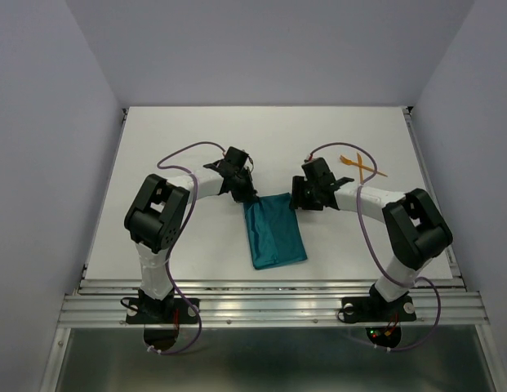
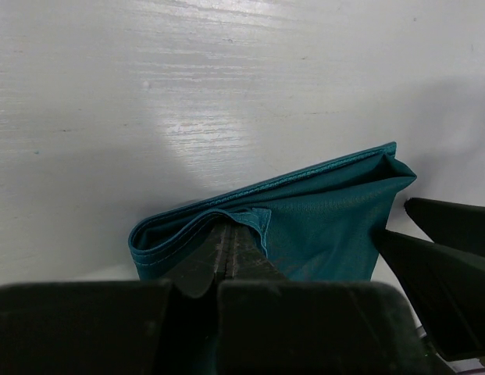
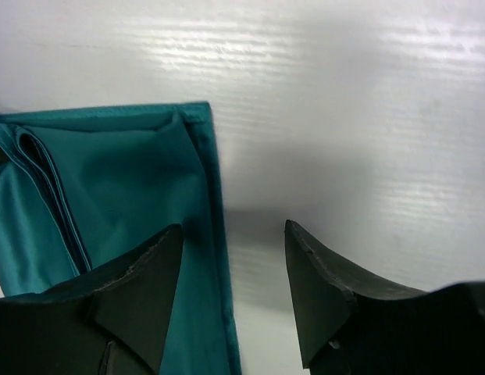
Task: Fold the napkin into a case and place the utensils inside
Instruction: Pick up the 2/3-rectangle-folded napkin at the center of the board, then fold the 2/3-rectangle-folded napkin at the center of the board.
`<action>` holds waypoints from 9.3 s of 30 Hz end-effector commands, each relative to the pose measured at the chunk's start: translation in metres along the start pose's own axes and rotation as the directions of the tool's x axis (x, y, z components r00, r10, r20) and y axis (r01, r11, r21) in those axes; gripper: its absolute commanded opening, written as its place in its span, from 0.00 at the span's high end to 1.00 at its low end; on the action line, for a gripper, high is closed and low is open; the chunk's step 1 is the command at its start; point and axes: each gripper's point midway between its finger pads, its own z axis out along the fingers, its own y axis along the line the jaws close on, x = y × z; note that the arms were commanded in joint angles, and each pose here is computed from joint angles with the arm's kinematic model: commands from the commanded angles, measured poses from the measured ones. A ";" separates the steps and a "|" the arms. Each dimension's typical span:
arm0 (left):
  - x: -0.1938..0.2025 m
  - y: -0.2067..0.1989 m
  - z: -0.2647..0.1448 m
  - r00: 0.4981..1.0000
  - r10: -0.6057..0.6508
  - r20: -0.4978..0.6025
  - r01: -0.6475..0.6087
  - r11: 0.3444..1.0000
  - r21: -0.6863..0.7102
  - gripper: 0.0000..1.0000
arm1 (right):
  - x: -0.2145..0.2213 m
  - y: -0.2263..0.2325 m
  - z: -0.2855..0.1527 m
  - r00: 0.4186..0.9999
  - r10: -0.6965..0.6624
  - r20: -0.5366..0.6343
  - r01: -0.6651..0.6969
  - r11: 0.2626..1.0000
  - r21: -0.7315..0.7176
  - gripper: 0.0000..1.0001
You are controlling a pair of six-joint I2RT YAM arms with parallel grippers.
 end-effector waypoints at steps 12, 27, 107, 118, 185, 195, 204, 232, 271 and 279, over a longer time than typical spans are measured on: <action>0.006 0.002 -0.005 0.999 0.025 -0.026 -0.025 1.000 -0.007 1.00 | -0.024 0.042 0.028 0.998 -0.061 0.028 0.065 0.980 -0.186 0.56; 0.007 0.003 -0.001 0.999 0.006 -0.036 -0.007 1.000 -0.013 1.00 | -0.053 0.065 -0.003 0.990 -0.064 0.123 0.091 0.970 -0.226 0.99; -0.023 0.064 -0.048 0.989 -0.072 0.128 0.089 0.988 -0.129 1.00 | 0.026 0.101 0.060 0.997 -0.044 -0.055 0.042 0.998 -0.051 0.99; -0.010 0.058 -0.025 0.997 -0.064 0.049 0.068 0.995 -0.080 1.00 | 0.011 0.110 0.050 0.998 -0.062 -0.028 0.060 0.996 -0.066 0.99; 0.008 0.032 -0.015 0.999 -0.048 0.020 0.050 0.996 -0.078 1.00 | -0.038 0.167 0.039 0.999 -0.031 0.032 0.036 0.984 -0.175 0.99; 0.000 0.037 -0.028 0.998 -0.044 0.053 0.049 0.994 -0.098 1.00 | -0.020 0.154 0.064 0.999 -0.035 -0.012 0.033 0.992 -0.122 0.99; -0.037 0.032 -0.055 0.989 -0.013 0.145 0.024 0.997 -0.074 1.00 | -0.012 0.151 0.068 0.999 -0.042 -0.035 0.037 0.992 -0.121 0.99; -0.051 0.023 -0.014 0.997 0.001 0.073 -0.001 1.000 -0.009 1.00 | -0.027 0.160 0.052 0.999 -0.040 0.004 0.040 0.988 -0.152 0.99; -0.028 0.041 -0.004 0.999 -0.030 0.034 0.032 0.999 -0.043 1.00 | -0.040 0.172 0.068 1.000 -0.013 0.024 0.016 0.989 -0.144 0.99; -0.039 0.038 -0.015 0.997 -0.022 0.068 0.026 0.998 -0.056 1.00 | -0.028 0.167 0.069 0.999 -0.046 -0.009 0.044 0.988 -0.151 0.99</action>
